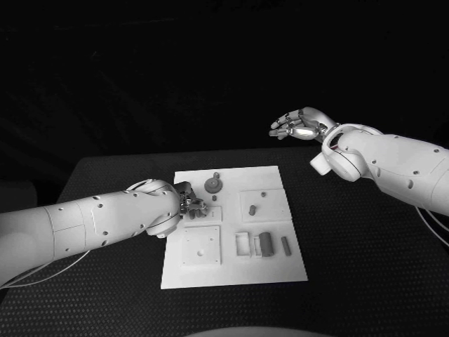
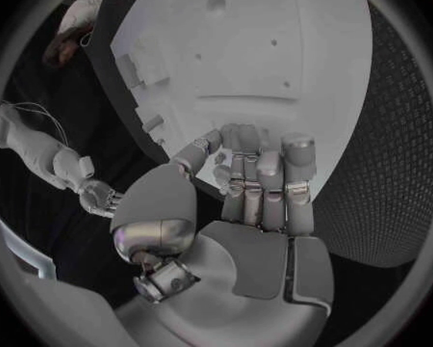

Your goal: Assemble the parts on the task board

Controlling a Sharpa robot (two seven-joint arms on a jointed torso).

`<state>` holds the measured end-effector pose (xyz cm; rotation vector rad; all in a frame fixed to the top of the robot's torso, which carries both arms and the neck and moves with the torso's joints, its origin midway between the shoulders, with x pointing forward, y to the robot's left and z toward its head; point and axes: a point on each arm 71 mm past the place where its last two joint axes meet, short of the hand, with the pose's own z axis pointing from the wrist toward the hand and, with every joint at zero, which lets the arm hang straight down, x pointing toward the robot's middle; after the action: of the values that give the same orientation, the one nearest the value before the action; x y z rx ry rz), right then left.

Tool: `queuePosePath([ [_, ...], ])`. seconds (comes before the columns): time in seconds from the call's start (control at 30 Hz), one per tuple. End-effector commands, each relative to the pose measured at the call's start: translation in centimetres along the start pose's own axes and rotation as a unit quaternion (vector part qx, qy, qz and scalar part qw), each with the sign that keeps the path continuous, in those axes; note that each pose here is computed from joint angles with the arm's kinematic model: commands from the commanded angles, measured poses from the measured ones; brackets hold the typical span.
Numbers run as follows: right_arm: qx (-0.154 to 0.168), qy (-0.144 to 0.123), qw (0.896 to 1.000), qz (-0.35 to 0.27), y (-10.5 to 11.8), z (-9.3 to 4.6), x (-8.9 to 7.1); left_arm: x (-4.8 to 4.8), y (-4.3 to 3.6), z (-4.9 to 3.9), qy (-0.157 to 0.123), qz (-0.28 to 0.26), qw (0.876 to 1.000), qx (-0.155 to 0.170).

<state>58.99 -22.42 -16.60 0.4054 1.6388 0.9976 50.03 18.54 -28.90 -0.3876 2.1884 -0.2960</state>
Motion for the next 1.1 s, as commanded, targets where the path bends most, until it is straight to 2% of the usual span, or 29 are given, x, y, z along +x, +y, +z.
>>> queuePosePath([
  [0.03, -0.003, 0.008, 1.0, -0.002, 0.06, 0.03, 0.15, 0.41, -0.5, -0.03, 0.014, 0.019, 1.0, 0.01],
  [0.6, -0.003, 0.009, 1.0, -0.001, 0.08, 0.04, 0.2, 0.24, -0.74, 0.05, 0.0, 0.011, 1.0, 0.011],
  [1.1, -0.002, 0.008, 1.0, -0.002, 0.03, 0.0, 0.14, 0.07, -0.45, 0.13, -0.001, 0.0, 1.0, 0.007],
])
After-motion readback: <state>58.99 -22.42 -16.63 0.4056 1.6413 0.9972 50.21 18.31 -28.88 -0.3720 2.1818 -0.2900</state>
